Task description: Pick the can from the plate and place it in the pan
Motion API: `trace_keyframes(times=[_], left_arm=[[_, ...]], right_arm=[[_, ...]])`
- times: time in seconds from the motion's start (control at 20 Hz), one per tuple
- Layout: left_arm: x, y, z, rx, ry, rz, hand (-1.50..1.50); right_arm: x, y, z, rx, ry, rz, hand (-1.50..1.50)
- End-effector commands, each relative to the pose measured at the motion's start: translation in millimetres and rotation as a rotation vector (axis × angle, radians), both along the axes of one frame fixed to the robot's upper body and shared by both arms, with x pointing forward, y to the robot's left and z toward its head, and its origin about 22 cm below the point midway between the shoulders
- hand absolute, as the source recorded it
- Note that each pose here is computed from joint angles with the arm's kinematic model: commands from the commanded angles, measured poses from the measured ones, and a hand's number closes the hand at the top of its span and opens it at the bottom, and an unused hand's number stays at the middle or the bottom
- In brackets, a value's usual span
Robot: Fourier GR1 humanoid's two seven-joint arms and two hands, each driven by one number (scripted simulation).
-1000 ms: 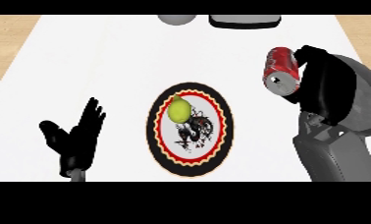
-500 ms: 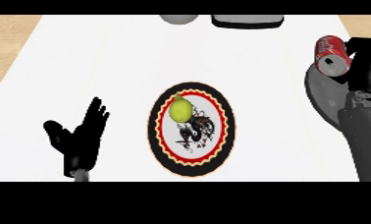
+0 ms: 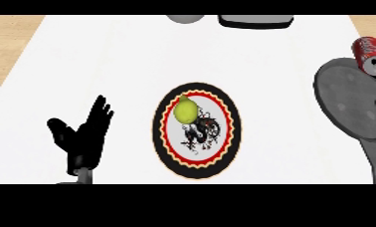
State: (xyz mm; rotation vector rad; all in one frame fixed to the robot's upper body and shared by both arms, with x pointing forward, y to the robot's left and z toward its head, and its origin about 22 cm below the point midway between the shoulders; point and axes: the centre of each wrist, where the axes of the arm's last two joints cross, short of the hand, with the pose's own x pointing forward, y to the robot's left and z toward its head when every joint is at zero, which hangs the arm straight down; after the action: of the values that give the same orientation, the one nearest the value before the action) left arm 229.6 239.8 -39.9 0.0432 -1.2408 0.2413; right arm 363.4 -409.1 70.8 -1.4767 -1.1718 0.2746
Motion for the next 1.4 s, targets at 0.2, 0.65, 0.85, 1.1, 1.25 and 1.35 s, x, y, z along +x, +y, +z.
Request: trace_keyframes(times=[0.2, 0.65, 0.85, 1.1, 1.25, 1.35], left_arm=[[5.1, -4, 11, 0.004, -0.017, -0.034, 0.0], [3.8, 1, 9, 0.005, -0.016, -0.022, 0.0], [-6.4, 3, -2, 0.009, 0.004, 0.005, 0.0], [-12.4, -10, -11, 0.005, 0.004, 0.01, 0.0], [-8.3, 10, -7, 0.007, 0.015, 0.028, 0.0], [-12.3, 4, -3, -0.003, 0.003, 0.02, 0.0]], right_arm=[[-15, -51, -21, 0.086, 0.263, -0.063, -1.5], [-10, -53, -13, 0.205, -0.056, 0.08, -1.5], [-4, -47, -11, 0.434, -0.287, 0.141, -1.5], [-29, -82, -9, 0.648, -0.411, 0.188, -1.5], [-61, -104, -29, 0.748, -0.431, 0.268, -1.5], [-79, -123, -23, 0.765, -0.471, 0.297, -1.5]])
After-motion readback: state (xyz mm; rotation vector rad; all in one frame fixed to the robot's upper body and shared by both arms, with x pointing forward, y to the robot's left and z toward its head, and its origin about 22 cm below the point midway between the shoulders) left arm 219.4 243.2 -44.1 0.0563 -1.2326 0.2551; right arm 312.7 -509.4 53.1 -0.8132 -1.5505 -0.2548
